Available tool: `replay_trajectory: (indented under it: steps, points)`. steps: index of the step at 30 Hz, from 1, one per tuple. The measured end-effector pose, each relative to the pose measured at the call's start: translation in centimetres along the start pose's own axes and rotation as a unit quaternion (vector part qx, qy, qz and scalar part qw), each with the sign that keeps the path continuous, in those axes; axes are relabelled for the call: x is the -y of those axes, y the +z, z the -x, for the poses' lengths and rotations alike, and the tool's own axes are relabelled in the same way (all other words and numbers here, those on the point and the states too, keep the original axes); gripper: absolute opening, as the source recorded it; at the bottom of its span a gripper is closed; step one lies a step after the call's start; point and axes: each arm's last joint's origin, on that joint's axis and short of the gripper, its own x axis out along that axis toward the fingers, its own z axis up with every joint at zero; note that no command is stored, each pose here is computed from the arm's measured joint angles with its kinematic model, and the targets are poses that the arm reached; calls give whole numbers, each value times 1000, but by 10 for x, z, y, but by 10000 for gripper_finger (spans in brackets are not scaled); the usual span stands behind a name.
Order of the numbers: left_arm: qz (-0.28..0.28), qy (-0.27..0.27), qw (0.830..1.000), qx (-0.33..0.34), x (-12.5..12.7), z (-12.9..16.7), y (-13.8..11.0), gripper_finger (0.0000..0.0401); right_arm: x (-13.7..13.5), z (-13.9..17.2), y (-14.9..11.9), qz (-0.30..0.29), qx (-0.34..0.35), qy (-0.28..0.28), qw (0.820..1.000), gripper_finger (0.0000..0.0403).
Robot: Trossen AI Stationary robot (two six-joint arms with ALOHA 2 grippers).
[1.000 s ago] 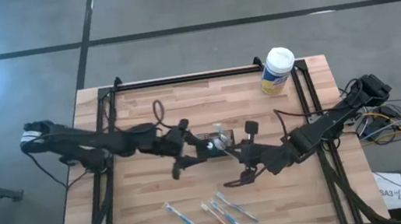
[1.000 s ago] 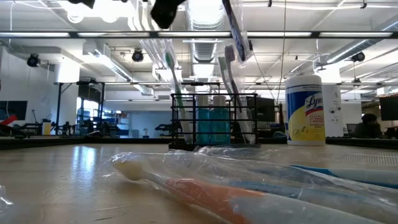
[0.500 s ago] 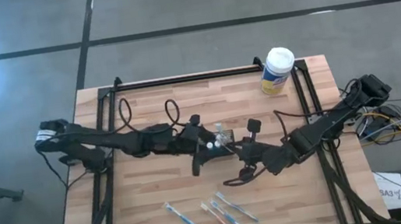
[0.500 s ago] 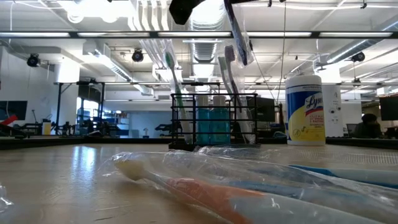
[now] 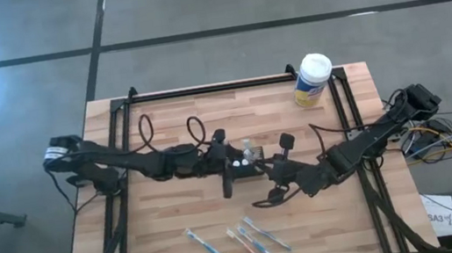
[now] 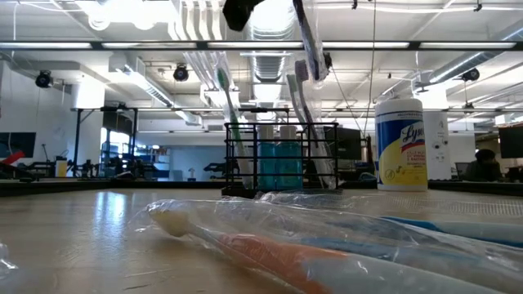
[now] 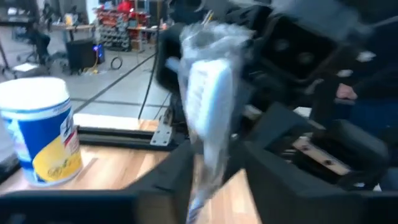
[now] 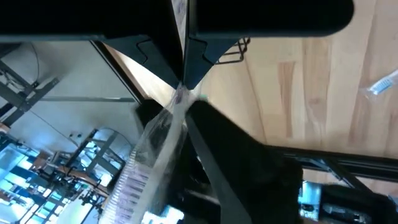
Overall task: Pick & Place toothbrushing station
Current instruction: Put the purple toothbrush into the black organizer
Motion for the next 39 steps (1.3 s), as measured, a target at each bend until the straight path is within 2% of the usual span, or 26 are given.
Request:
replay_trajectory:
  steps: [5,13,17,23,27,31,33,35,37,39]
  points:
    - [-31,-13,999,11,6,2,6,21,-1,1,0,2,0,8,1000,8]
    - [-62,-33,998,-3,10,6,12,16,-5,4,4,-5,5,50,999,14]
    - [-86,-45,995,0,10,19,24,16,-6,6,5,3,7,54,999,52]
    - [-92,-50,994,-21,8,51,46,16,-3,11,10,-24,10,55,998,124]
    - [-95,-67,992,-40,13,75,55,16,-1,29,5,-33,23,101,994,140]
    - [-96,-89,991,-31,21,91,49,16,8,46,-7,-79,94,177,977,121]
    - [-85,-97,991,-27,23,94,38,16,10,49,-19,-108,144,214,960,102]
    - [-79,-104,991,-19,26,94,18,16,8,48,-39,-104,163,233,953,80]
    - [-76,-88,993,-9,25,94,-5,16,6,43,-62,-93,161,231,955,56]
    - [-67,-43,997,12,20,95,-20,16,10,39,-77,-100,168,223,955,32]
